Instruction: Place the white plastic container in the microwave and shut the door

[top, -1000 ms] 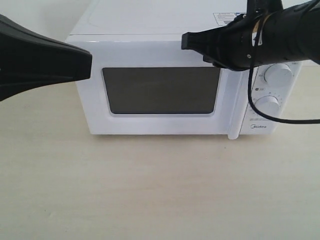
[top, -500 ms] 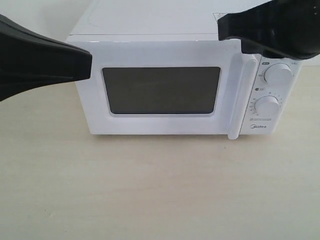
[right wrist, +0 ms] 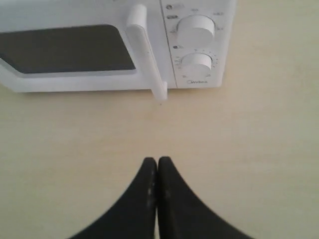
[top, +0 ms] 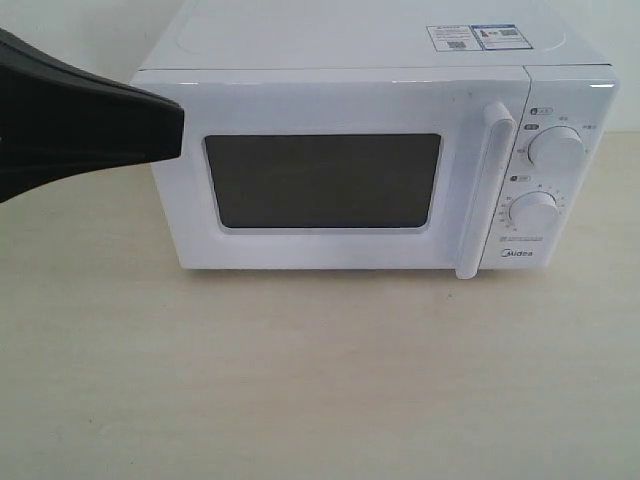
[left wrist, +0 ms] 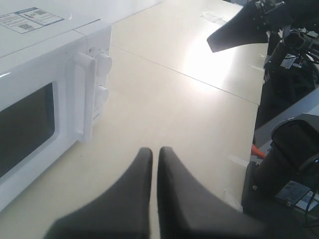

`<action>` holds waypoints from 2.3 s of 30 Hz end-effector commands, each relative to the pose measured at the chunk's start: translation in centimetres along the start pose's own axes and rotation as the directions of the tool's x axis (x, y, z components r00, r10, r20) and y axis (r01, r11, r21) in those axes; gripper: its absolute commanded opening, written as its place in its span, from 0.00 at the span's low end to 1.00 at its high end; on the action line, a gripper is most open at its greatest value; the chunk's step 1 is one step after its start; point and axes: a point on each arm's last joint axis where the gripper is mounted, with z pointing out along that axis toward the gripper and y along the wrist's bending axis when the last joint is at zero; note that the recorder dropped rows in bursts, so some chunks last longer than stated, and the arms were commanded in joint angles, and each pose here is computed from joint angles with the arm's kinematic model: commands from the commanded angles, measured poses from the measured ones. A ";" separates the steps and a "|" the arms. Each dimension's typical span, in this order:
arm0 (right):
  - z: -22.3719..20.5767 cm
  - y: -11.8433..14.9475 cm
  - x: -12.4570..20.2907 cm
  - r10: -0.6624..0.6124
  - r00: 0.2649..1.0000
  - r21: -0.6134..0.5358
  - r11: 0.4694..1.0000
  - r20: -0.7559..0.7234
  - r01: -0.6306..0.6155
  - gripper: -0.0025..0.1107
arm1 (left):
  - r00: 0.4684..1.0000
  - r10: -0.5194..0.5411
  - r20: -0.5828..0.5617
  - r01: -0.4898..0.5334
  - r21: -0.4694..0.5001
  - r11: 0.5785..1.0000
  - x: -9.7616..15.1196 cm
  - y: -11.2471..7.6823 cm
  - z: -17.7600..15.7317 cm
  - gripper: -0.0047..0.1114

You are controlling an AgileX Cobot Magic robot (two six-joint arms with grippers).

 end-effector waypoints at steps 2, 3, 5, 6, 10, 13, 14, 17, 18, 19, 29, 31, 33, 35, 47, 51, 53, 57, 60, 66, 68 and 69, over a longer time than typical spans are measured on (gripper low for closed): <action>-0.8 -0.7 0.5 0.001 1.000 0.030 1.000 -0.031 0.000 0.02 | 1.000 -0.009 0.008 0.009 0.007 1.000 0.0 -0.2 -0.1 0.08; -0.7 -0.7 0.5 0.000 0.999 0.031 1.000 -0.033 0.001 0.02 | 1.000 -0.009 0.008 0.009 0.007 1.000 0.0 -0.2 -0.1 0.08; -0.7 -0.7 0.5 0.000 0.999 0.031 1.000 -0.033 0.001 0.02 | 1.000 -0.009 0.008 0.009 0.007 1.000 0.0 -0.2 -0.1 0.08; -0.7 -0.7 0.5 0.000 0.999 0.031 1.000 -0.033 0.001 0.02 | 1.000 -0.009 0.008 0.009 0.007 1.000 0.0 -0.2 -0.1 0.08; -0.7 -0.7 0.5 0.012 0.999 0.031 0.999 -0.032 -0.011 0.02 | 1.000 -0.009 0.008 0.009 0.007 1.000 0.0 -0.2 -0.1 0.08; -0.7 -0.6 0.4 0.010 1.000 0.023 1.000 -0.017 -0.009 0.02 | 1.000 -0.009 0.008 0.009 0.007 1.000 0.0 -0.2 -0.1 0.08; -0.5 -0.2 -0.2 -0.006 0.998 -0.019 1.000 0.063 0.007 0.02 | 1.000 -0.009 0.008 0.009 0.007 1.000 0.0 -0.2 -0.1 0.08; 0.8 0.4 -0.3 -0.051 0.986 -0.074 0.995 0.157 0.063 0.02 | 1.000 -0.009 0.008 0.009 0.007 1.000 0.0 -0.2 -0.1 0.08; 1.7 0.6 -0.1 -0.057 0.975 -0.112 0.990 0.215 0.082 0.02 | 1.000 -0.009 0.008 0.009 0.007 1.000 0.0 -0.2 -0.1 0.08; 1.9 0.5 0.0 -0.039 0.966 -0.139 0.987 0.254 0.076 0.02 | 1.000 -0.009 0.008 0.009 0.007 1.000 0.0 -0.2 -0.1 0.08; 2.6 -5.4 7.4 0.270 0.791 -0.250 0.956 0.550 -0.153 0.02 | 1.000 -0.009 0.008 0.009 0.007 1.000 0.0 -0.2 -0.1 0.08; 2.5 -6.2 9.0 0.297 0.756 -0.246 0.952 0.584 -0.184 0.02 | 1.000 -0.009 0.008 0.009 0.007 1.000 0.0 -0.2 -0.1 0.08; 2.7 -6.8 10.5 0.323 0.724 -0.238 0.946 0.610 -0.221 0.02 | 1.000 -0.009 0.008 0.009 0.007 1.000 0.0 -0.2 -0.1 0.08; 2.9 -7.4 12.0 0.344 0.683 -0.229 0.939 0.645 -0.257 0.02 | 1.000 -0.009 0.008 0.009 0.007 1.000 0.0 -0.2 -0.1 0.08; 6.0 -8.4 15.1 0.349 0.687 -0.196 0.936 0.637 -0.293 0.02 | 1.000 -0.009 0.008 0.009 0.006 1.000 0.0 -0.2 -0.1 0.08; 7.1 -8.5 15.8 0.418 0.689 -0.239 0.908 0.592 -0.345 0.02 | 1.000 -0.009 0.008 0.009 0.006 1.000 0.0 -0.2 -0.1 0.08; 7.5 -8.5 16.1 0.459 0.685 -0.266 0.888 0.565 -0.376 0.02 | 1.000 -0.009 0.008 0.009 0.006 1.000 0.0 -0.2 -0.1 0.08; 7.7 -8.5 16.2 0.419 0.693 -0.257 0.908 0.587 -0.331 0.02 | 1.000 -0.009 0.008 0.009 0.006 1.000 0.0 -0.2 -0.1 0.08; 7.6 -8.4 16.1 0.286 0.723 -0.178 0.958 0.629 -0.224 0.02 | 1.000 -0.009 0.008 0.009 0.006 1.000 0.0 -0.2 -0.1 0.08; 7.7 -8.4 16.1 -0.008 0.759 0.015 1.000 0.651 -0.002 0.02 | 1.000 -0.009 0.008 0.009 0.006 1.000 0.0 -0.2 -0.1 0.08; 7.7 -8.4 16.1 -0.059 0.762 0.049 0.998 0.645 0.036 0.02 | 1.000 -0.009 0.008 0.009 0.006 1.000 0.0 -0.2 -0.1 0.08; 7.7 -8.4 16.2 -0.087 0.764 0.068 0.996 0.640 0.057 0.02 | 1.000 -0.009 0.008 0.009 0.006 1.000 0.0 -0.2 -0.1 0.08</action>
